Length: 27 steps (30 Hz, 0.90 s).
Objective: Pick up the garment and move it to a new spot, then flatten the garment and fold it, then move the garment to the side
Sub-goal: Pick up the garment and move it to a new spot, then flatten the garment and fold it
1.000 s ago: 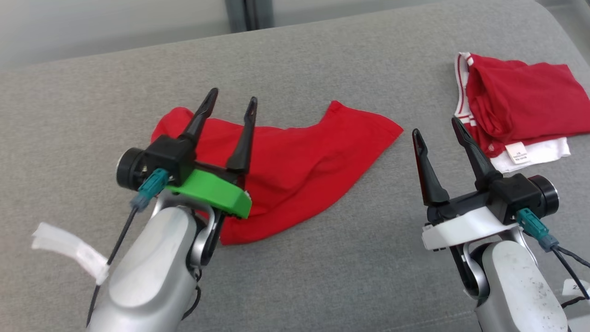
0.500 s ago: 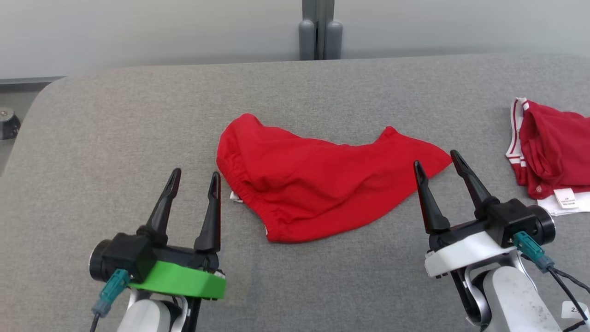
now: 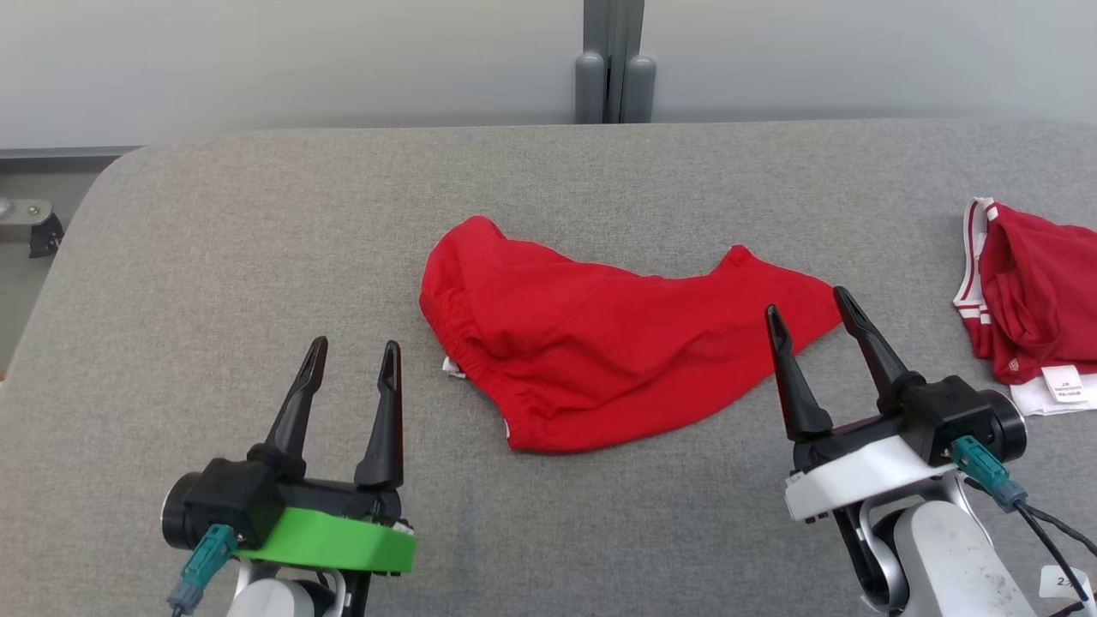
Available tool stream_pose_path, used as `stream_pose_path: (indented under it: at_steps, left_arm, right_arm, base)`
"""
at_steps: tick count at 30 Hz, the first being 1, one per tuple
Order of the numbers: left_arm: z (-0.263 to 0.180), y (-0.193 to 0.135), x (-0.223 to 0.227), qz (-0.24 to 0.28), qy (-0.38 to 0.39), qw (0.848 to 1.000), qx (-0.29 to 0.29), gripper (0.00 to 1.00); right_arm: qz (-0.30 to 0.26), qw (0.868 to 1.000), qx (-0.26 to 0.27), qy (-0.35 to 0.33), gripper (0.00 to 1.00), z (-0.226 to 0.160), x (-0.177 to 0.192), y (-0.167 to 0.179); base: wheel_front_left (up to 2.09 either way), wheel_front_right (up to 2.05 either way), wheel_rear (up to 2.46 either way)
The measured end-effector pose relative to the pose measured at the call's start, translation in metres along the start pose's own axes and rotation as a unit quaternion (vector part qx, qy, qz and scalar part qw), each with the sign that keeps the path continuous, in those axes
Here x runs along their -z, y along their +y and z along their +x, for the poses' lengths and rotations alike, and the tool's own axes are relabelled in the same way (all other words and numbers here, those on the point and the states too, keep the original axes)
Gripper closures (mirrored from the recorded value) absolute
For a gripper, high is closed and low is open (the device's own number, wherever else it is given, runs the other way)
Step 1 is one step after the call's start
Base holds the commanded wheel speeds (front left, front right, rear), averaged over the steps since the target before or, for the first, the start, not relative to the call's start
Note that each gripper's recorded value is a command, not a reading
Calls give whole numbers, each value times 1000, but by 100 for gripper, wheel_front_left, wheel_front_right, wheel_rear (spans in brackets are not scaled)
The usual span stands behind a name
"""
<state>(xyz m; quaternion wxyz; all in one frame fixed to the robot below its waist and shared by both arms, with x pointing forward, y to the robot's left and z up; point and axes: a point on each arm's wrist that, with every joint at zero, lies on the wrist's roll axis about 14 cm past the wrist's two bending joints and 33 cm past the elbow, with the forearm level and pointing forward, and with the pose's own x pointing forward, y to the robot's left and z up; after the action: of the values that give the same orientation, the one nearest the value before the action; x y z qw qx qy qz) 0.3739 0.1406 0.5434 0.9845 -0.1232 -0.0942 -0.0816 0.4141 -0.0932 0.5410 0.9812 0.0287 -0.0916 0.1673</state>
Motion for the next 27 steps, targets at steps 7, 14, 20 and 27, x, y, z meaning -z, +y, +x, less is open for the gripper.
stream_pose_path:
  at_steps: [7, 14, 20, 27]
  left_arm:
    - [6, 2, 0, 3, -2, 1000, 1, 0]
    - [10, 3, 7, -11, 7, 1000, -1, 0]
    - [11, 12, 8, -19, 11, 1000, -20, 0]
    - [2, 32, 9, -23, 16, 998, -62, 0]
  right_arm:
    - [8, 1000, -21, 3, 0, 8, 5, 11]
    - [-20, 993, -112, 37, 0, 32, 26, 43]
    - [-54, 971, -217, 87, 0, 57, 49, 80]
    - [-90, 930, -323, 153, 0, 81, 84, 118]
  base:
    - [0, 0, 0]
    - [0, 0, 0]
    - [0, 0, 0]
    - [0, 0, 0]
